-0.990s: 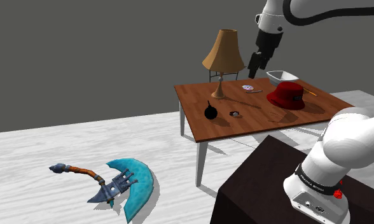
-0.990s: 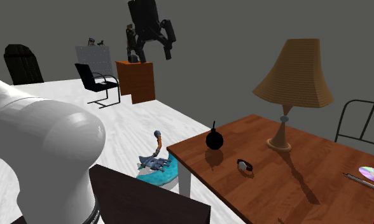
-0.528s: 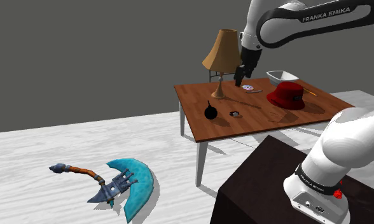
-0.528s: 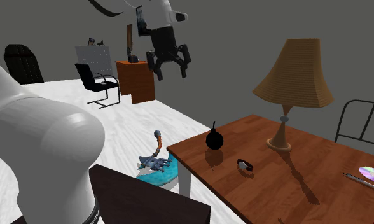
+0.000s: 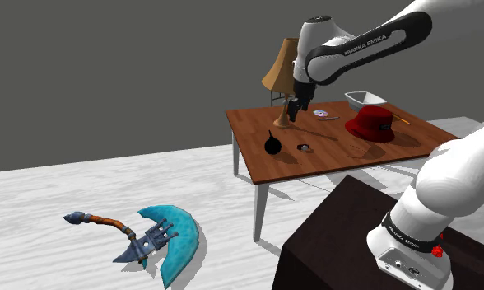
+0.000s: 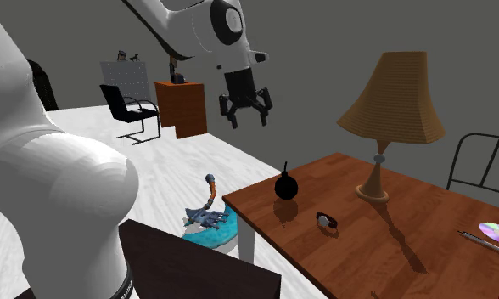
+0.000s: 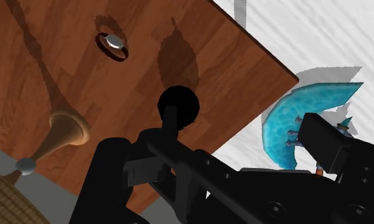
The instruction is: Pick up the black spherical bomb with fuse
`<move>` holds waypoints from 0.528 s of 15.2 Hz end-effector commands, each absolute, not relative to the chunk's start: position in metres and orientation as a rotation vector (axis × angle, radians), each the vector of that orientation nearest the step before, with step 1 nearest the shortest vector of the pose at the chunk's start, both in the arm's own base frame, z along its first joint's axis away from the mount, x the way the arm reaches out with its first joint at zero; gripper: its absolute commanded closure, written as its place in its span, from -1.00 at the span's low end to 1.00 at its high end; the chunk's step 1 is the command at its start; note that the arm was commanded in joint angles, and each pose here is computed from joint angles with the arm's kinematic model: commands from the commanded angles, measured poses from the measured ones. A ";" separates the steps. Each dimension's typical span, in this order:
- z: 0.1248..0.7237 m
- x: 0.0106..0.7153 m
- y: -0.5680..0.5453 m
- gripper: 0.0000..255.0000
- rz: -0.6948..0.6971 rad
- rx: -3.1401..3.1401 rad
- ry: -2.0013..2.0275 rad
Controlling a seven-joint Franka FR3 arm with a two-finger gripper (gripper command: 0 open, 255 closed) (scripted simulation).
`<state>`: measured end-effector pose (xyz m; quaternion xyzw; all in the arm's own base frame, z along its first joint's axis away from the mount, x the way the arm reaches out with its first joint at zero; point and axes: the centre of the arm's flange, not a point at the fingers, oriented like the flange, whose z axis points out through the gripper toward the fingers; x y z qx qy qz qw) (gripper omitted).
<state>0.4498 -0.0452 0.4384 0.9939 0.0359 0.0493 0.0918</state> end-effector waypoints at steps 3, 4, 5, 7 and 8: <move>0.399 0.486 -0.059 -1.00 0.146 2.941 0.118; 0.390 0.495 -0.062 -1.00 0.145 2.938 0.120; 0.381 0.504 -0.065 -1.00 0.145 2.936 0.123; 0.362 0.521 -0.072 -1.00 0.144 2.930 0.128; 0.353 0.530 -0.075 -1.00 0.143 2.928 0.130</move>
